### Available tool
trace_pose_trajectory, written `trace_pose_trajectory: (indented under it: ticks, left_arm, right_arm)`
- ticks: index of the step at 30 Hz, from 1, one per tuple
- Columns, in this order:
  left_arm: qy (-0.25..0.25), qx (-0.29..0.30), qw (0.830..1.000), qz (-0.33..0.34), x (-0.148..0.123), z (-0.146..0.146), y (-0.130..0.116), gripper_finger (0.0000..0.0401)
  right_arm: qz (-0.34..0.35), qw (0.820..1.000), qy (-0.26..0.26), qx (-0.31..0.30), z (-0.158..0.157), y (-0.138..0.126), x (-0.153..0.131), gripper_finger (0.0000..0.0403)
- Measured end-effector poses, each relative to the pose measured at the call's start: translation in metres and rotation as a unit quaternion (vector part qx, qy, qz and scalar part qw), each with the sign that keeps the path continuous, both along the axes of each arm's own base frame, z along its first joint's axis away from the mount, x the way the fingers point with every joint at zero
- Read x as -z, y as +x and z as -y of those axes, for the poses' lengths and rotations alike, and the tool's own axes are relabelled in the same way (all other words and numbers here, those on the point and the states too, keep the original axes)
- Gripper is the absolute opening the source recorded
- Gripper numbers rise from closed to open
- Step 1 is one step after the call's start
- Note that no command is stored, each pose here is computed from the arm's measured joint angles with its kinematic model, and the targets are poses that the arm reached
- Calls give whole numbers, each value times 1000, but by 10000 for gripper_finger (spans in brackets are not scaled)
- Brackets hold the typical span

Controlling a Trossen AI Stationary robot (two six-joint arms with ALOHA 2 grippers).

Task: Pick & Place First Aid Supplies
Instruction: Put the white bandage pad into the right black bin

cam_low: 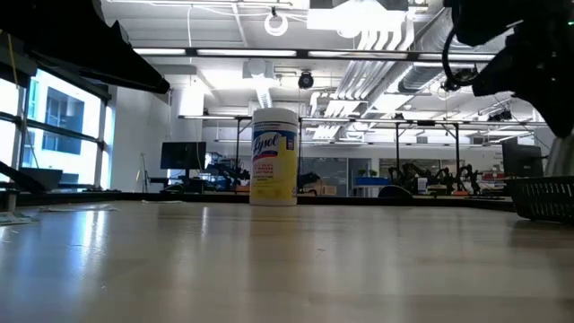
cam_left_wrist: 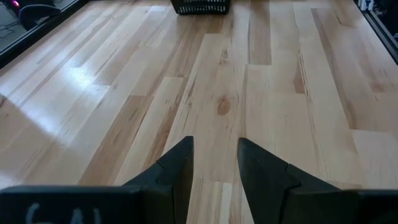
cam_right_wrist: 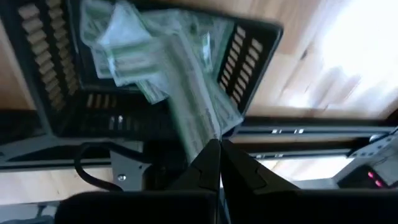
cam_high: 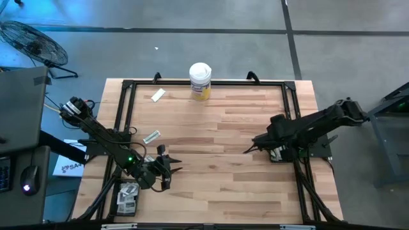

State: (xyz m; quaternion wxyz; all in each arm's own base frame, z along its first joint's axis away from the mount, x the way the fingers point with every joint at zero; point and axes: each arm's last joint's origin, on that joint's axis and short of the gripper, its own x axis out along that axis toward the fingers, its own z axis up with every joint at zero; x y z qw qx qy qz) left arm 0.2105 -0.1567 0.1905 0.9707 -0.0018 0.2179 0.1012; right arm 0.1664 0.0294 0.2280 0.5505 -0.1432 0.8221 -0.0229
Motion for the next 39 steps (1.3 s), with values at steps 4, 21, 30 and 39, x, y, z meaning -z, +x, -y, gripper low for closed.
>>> trace_pose_trajectory:
  ticks: [4,21,30,39]
  left_arm:
    - [0,0,1000,0,0,0,0,122]
    - [0,0,1000,0,0,0,0,122]
    - [0,0,1000,0,0,0,0,122]
    - [1,-2,1000,1,0,0,0,122]
  right_arm:
    - [-19,1000,9,22,2,-5,10,1]
    - [43,984,-67,160,7,2,27,25]
    - [59,964,-88,242,15,3,27,90]
    - [111,938,-178,276,20,6,20,134]
